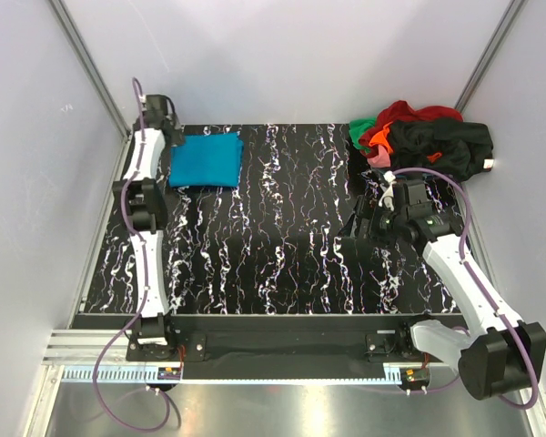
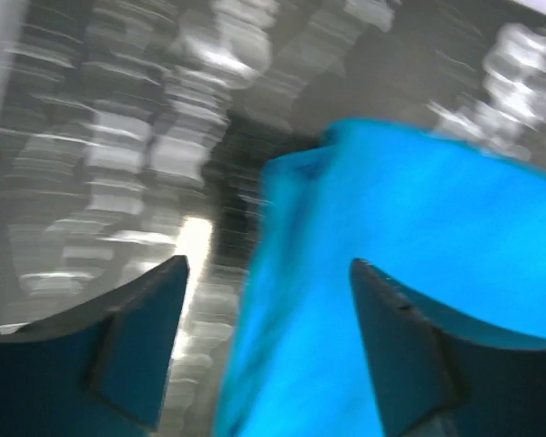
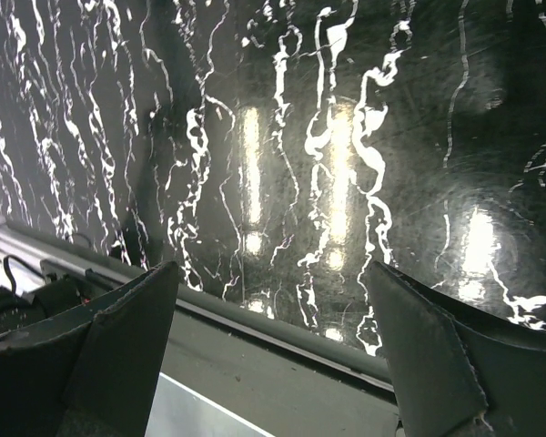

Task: Fold and stack the t-shirts
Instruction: Neatly place the folded tshirt to the corner, then reset both grippers

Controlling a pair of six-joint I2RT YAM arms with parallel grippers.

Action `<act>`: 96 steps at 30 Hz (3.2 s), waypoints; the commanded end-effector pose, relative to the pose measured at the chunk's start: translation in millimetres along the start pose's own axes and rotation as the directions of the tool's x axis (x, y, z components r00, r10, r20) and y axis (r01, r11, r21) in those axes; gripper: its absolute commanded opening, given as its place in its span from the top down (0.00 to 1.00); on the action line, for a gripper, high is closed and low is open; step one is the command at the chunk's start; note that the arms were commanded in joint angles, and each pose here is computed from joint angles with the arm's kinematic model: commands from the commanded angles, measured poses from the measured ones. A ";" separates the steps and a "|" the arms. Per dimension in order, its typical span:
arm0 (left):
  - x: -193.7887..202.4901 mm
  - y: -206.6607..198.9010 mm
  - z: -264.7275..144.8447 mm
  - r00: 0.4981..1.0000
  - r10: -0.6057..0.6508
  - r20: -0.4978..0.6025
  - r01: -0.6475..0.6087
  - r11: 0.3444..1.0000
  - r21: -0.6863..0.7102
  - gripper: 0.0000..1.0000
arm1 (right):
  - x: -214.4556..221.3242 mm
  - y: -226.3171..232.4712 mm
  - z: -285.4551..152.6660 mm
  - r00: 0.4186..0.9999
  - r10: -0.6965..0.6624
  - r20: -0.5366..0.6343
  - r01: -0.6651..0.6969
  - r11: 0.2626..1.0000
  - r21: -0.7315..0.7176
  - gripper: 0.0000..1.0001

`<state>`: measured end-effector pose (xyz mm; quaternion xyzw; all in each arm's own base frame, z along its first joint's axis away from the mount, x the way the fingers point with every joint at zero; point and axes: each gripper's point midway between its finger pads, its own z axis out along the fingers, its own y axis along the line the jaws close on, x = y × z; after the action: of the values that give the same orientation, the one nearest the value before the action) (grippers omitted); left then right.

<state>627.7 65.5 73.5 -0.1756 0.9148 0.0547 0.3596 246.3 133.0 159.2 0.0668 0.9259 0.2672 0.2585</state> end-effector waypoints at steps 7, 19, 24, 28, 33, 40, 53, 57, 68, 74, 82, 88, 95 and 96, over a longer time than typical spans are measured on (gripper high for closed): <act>-111.2 23.5 -138.3 0.941 -0.044 0.335 0.086 0.990 -0.112 0.01 | -4.7 12.4 1.6 1.000 -0.026 0.013 0.026 0.998 -0.049 0.07; -6.4 -122.3 -81.7 0.948 -0.288 -0.137 0.318 0.827 0.463 0.12 | -6.0 8.3 0.6 0.999 -0.027 0.032 0.028 0.999 -0.028 0.07; 26.8 -129.3 -48.3 0.931 -0.281 -0.231 0.360 0.811 0.461 0.13 | -7.1 8.0 0.1 0.999 -0.027 0.038 0.028 0.999 -0.024 0.08; 50.8 -112.6 -23.7 0.915 -0.293 -0.278 0.388 0.828 0.404 0.13 | -7.1 7.9 0.1 0.999 -0.029 0.039 0.030 0.999 -0.025 0.08; 60.6 -66.6 1.7 0.897 -0.338 -0.286 0.419 0.858 0.297 0.13 | -6.7 9.7 -1.1 0.999 -0.030 0.039 0.032 0.999 -0.033 0.08; 35.5 -5.0 25.9 0.886 -0.399 -0.238 0.451 0.862 0.231 0.14 | -5.2 9.3 0.0 0.999 -0.027 0.032 0.028 0.999 -0.035 0.07; -37.1 42.8 20.1 0.905 -0.421 -0.069 0.419 0.847 0.328 0.09 | -4.5 6.8 5.1 1.000 -0.024 0.016 0.024 0.999 -0.026 0.07; -61.9 23.5 -9.1 0.899 -0.436 -0.045 0.416 0.817 0.398 0.06 | -5.7 6.4 5.2 1.000 -0.022 0.020 0.023 0.999 -0.024 0.07; -82.8 -36.7 -183.2 0.894 -0.447 0.020 0.384 0.790 0.478 0.01 | -6.2 5.3 4.1 0.999 -0.024 0.029 0.025 1.000 -0.016 0.08; -9.8 -13.5 -305.1 0.916 -0.396 0.064 0.314 0.807 0.500 0.01 | -7.9 6.1 2.8 0.999 -0.030 0.039 0.031 0.999 -0.020 0.08; 124.3 62.2 -387.0 0.933 -0.202 0.299 0.088 0.931 0.353 0.01 | -6.2 19.9 -0.7 0.998 -0.046 0.037 0.049 0.994 -0.096 0.08; 170.5 43.4 -400.7 0.942 -0.182 0.283 0.025 0.877 0.480 0.01 | -12.7 31.4 -17.1 0.991 -0.064 0.115 0.080 0.987 -0.139 0.08; 192.4 15.3 -390.9 0.979 -0.119 0.169 -0.002 0.813 0.582 0.01 | -19.9 35.4 -40.4 0.967 -0.077 0.245 0.115 0.983 -0.143 0.06; 192.8 13.2 -389.8 0.981 -0.116 0.157 0.001 0.808 0.590 0.01 | -22.0 32.7 -41.6 0.962 -0.077 0.263 0.114 0.985 -0.127 0.05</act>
<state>236.1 -52.5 227.3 -0.1103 0.8443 -0.1996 0.4849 237.9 139.7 204.3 0.0332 0.8815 0.3123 0.3527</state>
